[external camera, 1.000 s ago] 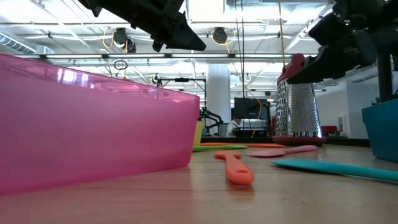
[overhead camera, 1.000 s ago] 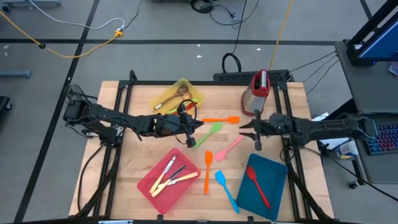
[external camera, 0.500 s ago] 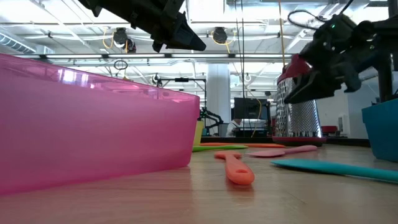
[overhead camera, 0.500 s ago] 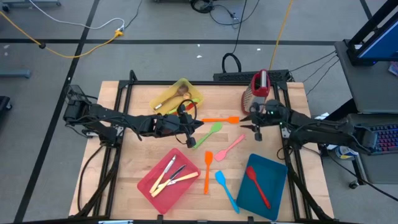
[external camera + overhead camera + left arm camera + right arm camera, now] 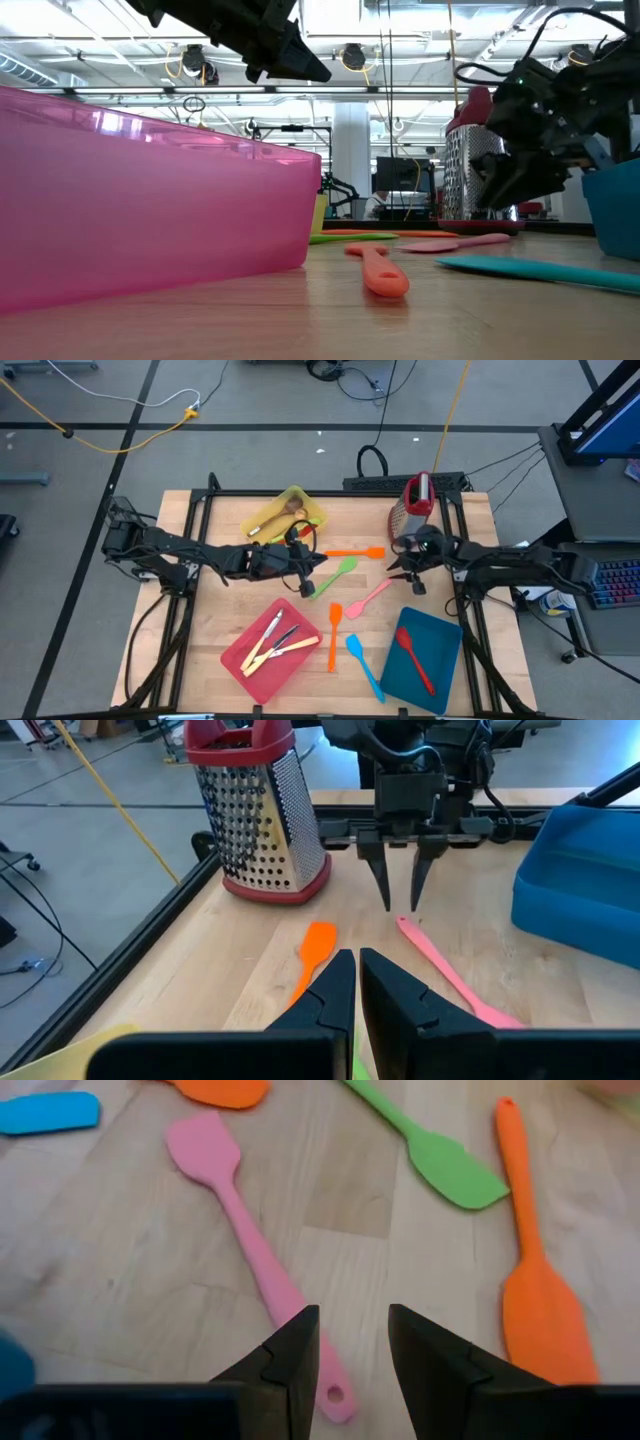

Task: Pick & Place Kitchen Items
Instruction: Put the pink spatula into the blue bin

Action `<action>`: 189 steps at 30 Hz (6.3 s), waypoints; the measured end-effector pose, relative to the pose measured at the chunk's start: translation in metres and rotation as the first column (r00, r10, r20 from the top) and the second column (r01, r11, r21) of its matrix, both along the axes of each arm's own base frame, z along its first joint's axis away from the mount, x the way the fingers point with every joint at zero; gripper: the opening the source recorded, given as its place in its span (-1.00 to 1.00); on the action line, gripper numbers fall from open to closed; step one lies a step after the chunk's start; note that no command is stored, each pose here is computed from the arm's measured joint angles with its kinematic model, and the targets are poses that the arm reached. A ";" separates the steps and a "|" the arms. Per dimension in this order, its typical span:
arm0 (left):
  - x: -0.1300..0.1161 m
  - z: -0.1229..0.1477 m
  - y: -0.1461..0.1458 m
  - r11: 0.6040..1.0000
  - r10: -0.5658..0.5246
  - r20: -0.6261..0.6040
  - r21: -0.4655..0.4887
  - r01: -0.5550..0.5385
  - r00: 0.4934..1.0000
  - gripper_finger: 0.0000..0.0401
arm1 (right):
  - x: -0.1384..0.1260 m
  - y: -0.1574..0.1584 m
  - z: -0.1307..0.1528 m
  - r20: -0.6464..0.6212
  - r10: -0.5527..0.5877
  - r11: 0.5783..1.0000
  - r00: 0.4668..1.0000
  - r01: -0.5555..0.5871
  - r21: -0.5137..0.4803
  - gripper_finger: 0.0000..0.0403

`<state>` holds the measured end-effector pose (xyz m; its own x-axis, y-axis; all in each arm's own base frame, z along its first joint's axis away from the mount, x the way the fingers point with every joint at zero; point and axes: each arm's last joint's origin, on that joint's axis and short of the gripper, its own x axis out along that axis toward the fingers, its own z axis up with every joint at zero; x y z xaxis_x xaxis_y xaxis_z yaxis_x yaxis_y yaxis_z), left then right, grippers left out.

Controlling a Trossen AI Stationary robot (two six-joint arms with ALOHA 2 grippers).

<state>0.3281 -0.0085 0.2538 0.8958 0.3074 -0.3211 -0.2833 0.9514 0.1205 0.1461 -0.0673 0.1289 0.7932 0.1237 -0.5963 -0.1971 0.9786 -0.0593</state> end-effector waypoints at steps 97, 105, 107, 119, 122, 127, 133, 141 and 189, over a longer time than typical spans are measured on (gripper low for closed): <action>0.000 0.001 0.002 0.999 -0.007 -0.006 0.038 0.008 1.000 -0.87 | 0.061 0.067 0.010 0.321 0.105 0.995 0.941 -0.099 -0.034 -0.26; 0.001 0.003 0.002 0.999 -0.008 0.017 0.038 0.007 1.000 -0.87 | 0.099 0.062 0.017 0.266 0.142 0.982 0.953 -0.169 0.082 -0.18; 0.001 0.003 0.002 0.999 -0.008 0.017 0.039 0.007 1.000 -0.87 | 0.111 0.064 0.012 0.207 0.171 0.976 0.963 -0.195 0.101 -0.19; 0.000 0.001 0.001 0.999 -0.009 0.002 0.034 0.009 1.000 -0.87 | 0.134 0.067 -0.022 0.001 0.247 0.959 0.969 -0.245 0.142 -0.21; 0.000 0.001 0.001 0.999 -0.009 -0.007 0.034 0.009 1.000 -0.87 | 0.135 0.067 -0.034 -0.025 0.256 0.960 0.966 -0.251 0.124 -0.21; 0.000 0.000 0.001 1.000 -0.002 -0.011 0.015 0.003 1.000 -0.87 | 0.138 0.066 -0.048 -0.033 0.276 0.961 0.961 -0.275 0.034 -0.25; 0.000 -0.001 0.001 1.000 0.001 -0.008 -0.001 -0.001 1.000 -0.87 | 0.140 0.066 -0.050 -0.005 0.283 0.959 0.959 -0.283 0.001 -0.55; 0.000 -0.001 0.001 1.000 0.002 -0.007 -0.003 -0.002 1.000 -0.87 | 0.142 0.066 -0.049 0.000 0.215 0.974 0.977 -0.215 0.070 -0.88; 0.000 -0.001 -0.001 1.000 -0.003 -0.005 -0.006 0.003 1.000 -0.87 | 0.023 0.188 0.081 -0.414 0.090 0.658 0.906 0.258 0.708 -0.87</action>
<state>0.3278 -0.0097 0.2533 0.8949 0.3030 -0.3277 -0.2800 0.9529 0.1166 0.1693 0.1206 0.2095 0.5501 0.5987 -0.5822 0.0538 0.6703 0.7401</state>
